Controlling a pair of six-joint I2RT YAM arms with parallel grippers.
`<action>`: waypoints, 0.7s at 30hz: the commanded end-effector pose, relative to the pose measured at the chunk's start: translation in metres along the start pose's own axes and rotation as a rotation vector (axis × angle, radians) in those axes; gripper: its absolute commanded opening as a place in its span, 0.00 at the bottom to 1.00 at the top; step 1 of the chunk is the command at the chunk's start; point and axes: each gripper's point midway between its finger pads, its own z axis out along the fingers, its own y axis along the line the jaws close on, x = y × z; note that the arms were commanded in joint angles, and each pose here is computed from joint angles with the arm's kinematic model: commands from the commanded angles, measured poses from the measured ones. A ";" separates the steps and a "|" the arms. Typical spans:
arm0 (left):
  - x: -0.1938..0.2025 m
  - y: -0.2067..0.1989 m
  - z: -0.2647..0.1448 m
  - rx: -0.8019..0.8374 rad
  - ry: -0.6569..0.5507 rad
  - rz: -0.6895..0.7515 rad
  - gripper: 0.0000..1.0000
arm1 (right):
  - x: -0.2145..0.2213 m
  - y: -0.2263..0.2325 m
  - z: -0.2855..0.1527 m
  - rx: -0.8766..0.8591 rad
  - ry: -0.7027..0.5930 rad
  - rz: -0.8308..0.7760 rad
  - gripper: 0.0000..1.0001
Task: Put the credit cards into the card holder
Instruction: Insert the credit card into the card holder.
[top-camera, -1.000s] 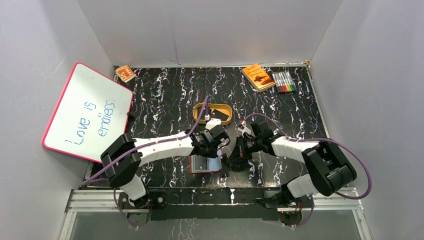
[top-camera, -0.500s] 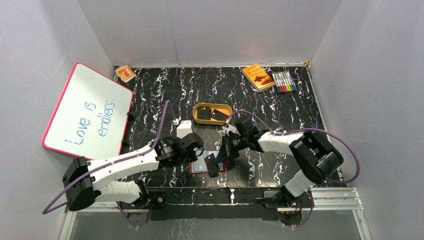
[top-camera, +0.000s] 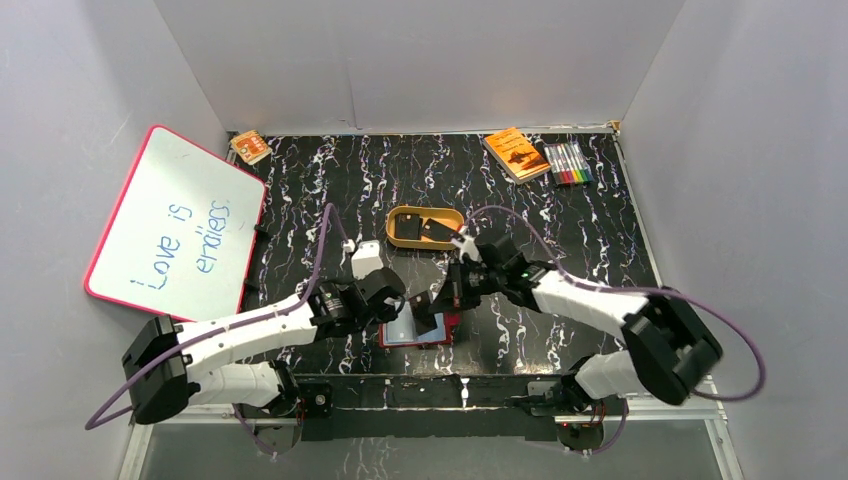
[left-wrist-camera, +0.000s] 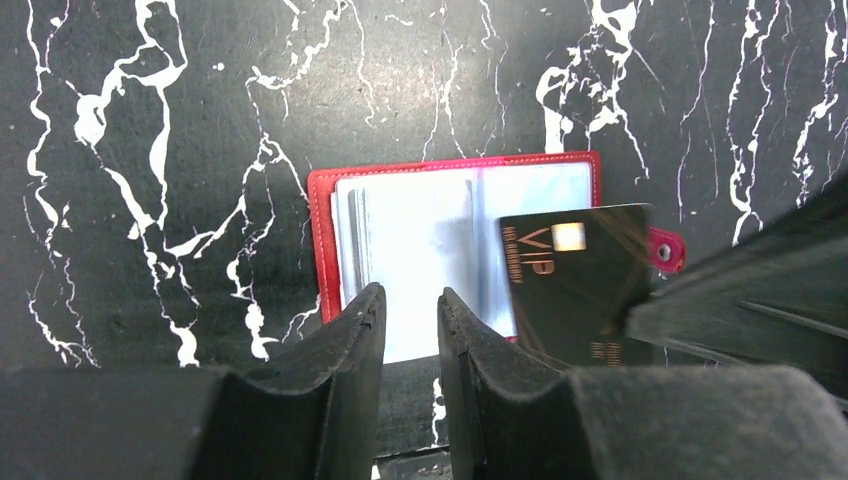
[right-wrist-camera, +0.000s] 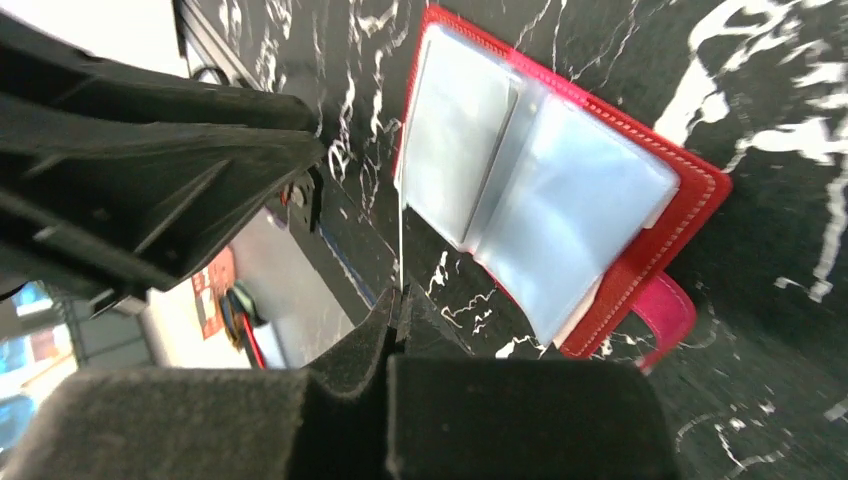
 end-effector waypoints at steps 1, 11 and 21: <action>-0.008 0.009 0.012 -0.055 -0.032 -0.011 0.25 | -0.010 -0.017 -0.025 0.057 -0.143 0.012 0.00; 0.037 0.080 0.028 -0.241 0.088 -0.134 0.24 | -0.004 -0.020 0.000 -0.034 -0.035 0.060 0.00; 0.047 0.083 0.034 -0.259 0.122 -0.131 0.24 | -0.004 -0.022 0.006 -0.048 -0.015 0.074 0.00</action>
